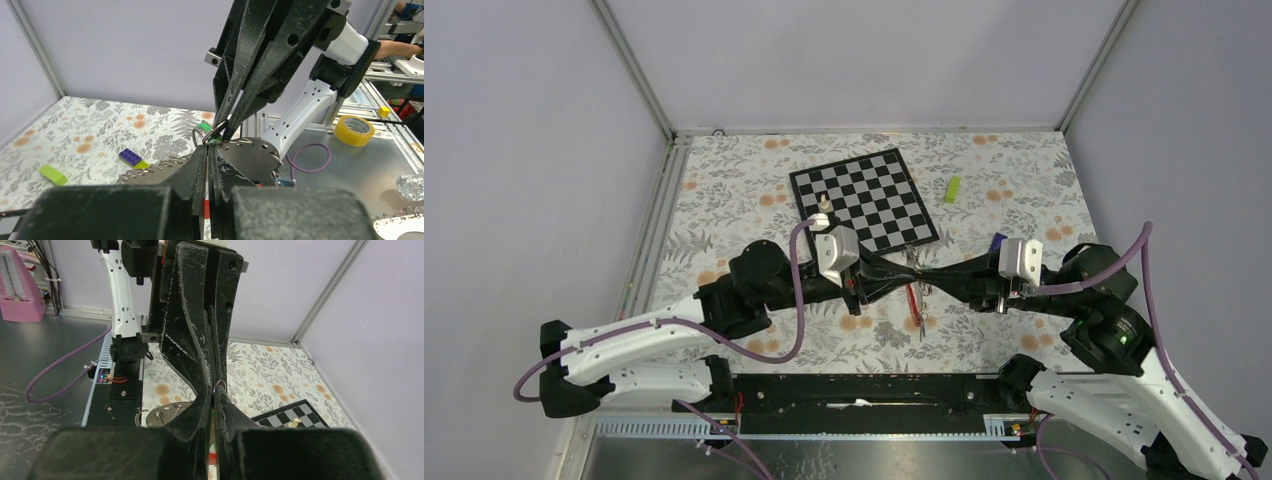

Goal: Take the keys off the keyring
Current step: Remove the key from the keyring.

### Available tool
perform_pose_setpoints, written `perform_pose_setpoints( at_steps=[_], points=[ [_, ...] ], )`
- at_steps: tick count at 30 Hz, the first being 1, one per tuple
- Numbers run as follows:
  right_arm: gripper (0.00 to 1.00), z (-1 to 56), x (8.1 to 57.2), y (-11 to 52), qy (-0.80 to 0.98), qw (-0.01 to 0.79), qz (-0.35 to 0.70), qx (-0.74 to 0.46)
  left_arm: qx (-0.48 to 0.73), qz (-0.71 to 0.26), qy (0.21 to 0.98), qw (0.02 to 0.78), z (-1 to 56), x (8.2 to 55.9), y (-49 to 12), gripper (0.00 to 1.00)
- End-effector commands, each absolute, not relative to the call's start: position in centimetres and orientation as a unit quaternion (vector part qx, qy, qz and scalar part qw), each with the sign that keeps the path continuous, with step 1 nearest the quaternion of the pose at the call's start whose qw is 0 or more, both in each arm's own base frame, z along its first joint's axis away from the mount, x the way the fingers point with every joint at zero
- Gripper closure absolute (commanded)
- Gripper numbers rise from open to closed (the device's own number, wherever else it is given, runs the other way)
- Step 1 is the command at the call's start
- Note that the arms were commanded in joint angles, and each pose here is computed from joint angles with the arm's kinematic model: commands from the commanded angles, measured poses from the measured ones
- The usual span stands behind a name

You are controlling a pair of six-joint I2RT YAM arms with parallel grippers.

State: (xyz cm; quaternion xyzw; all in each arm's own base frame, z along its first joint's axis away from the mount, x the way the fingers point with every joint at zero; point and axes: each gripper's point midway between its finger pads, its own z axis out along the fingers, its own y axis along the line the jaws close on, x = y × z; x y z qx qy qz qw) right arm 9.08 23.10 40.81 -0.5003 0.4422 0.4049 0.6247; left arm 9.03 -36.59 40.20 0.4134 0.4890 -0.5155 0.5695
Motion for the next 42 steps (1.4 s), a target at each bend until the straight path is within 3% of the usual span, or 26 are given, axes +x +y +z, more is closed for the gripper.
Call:
perform_pose_setpoints(
  at_steps=[1,5,14,32,42],
  points=[
    [1.00,41.4,8.7,23.1,0.433,0.628,0.415,-0.496,0.353,-0.509,0.482,0.620,44.4,11.0,-35.7,0.87],
    [1.00,42.2,8.8,23.0,0.429,0.642,0.427,-0.470,0.356,-0.516,0.467,0.623,44.4,10.5,-35.6,0.71],
    [1.00,44.1,9.4,22.4,0.421,0.673,0.439,-0.420,0.381,-0.540,0.427,0.617,44.1,8.7,-35.2,0.52],
    [1.00,45.1,8.8,22.0,0.407,0.682,0.449,-0.409,0.416,-0.548,0.391,0.611,43.7,6.7,-33.9,0.44],
    [1.00,46.1,8.4,21.9,0.385,0.692,0.466,-0.395,0.417,-0.552,0.392,0.607,43.2,6.9,-34.9,0.58]
  ],
)
